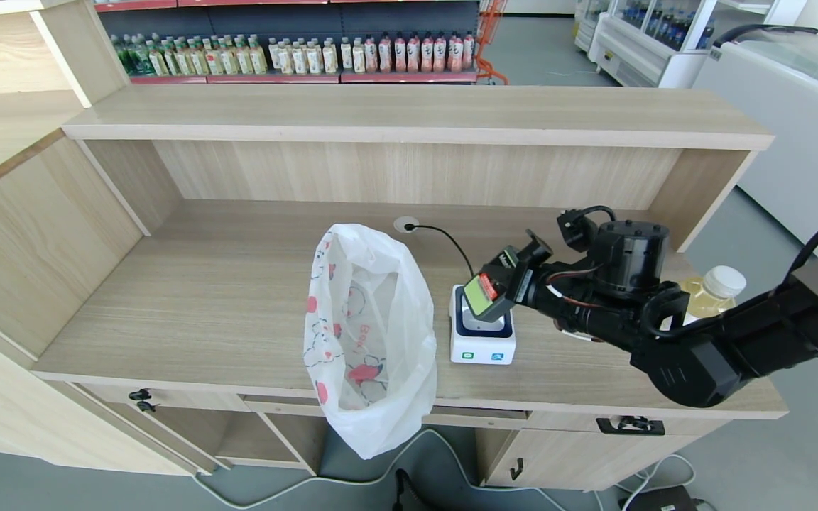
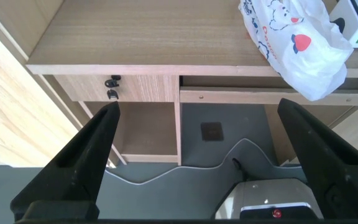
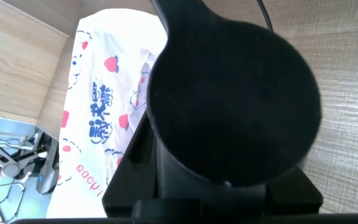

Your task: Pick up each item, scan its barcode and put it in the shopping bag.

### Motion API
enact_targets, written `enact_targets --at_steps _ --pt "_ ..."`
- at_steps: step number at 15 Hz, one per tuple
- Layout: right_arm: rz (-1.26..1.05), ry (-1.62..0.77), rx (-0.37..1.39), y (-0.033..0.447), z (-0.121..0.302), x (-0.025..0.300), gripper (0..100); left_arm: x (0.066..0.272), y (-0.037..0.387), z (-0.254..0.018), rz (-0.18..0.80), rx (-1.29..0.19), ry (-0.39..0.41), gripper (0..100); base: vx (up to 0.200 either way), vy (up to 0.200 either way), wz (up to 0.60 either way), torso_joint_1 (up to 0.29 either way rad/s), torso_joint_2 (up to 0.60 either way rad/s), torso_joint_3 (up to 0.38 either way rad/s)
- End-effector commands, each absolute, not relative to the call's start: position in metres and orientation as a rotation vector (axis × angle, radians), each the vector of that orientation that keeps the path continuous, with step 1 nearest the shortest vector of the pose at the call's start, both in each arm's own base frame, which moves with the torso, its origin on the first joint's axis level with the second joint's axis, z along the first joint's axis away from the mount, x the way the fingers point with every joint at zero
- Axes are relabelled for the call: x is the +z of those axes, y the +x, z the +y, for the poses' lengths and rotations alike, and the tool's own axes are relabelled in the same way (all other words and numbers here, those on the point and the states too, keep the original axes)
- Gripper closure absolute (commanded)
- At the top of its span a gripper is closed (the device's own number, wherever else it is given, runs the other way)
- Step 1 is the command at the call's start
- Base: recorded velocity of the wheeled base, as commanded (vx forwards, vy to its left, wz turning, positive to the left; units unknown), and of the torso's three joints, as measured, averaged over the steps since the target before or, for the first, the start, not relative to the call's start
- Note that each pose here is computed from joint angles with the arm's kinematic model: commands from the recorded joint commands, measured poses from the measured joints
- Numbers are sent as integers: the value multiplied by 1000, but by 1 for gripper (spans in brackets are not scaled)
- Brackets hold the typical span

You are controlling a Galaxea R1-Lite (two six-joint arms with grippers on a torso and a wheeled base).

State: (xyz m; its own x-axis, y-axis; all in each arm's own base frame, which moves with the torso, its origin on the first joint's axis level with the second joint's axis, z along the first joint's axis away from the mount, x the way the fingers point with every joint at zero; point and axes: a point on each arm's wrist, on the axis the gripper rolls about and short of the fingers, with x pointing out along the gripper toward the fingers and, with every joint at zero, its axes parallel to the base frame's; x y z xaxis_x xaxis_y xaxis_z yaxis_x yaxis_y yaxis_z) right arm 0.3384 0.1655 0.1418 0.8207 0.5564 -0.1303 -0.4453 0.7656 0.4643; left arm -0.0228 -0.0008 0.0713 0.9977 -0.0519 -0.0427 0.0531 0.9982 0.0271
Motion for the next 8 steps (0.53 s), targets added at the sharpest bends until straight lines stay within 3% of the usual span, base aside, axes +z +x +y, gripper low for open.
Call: enact_targets --at_steps 1,8 --pt "278 432 551 340 167 138 100 71 -23 -1 42 -53 28 0 0 0 0 0 0 0" --pt "288 429 555 344 172 132 100 71 -23 -1 42 -53 28 0 0 0 0 0 0 0"
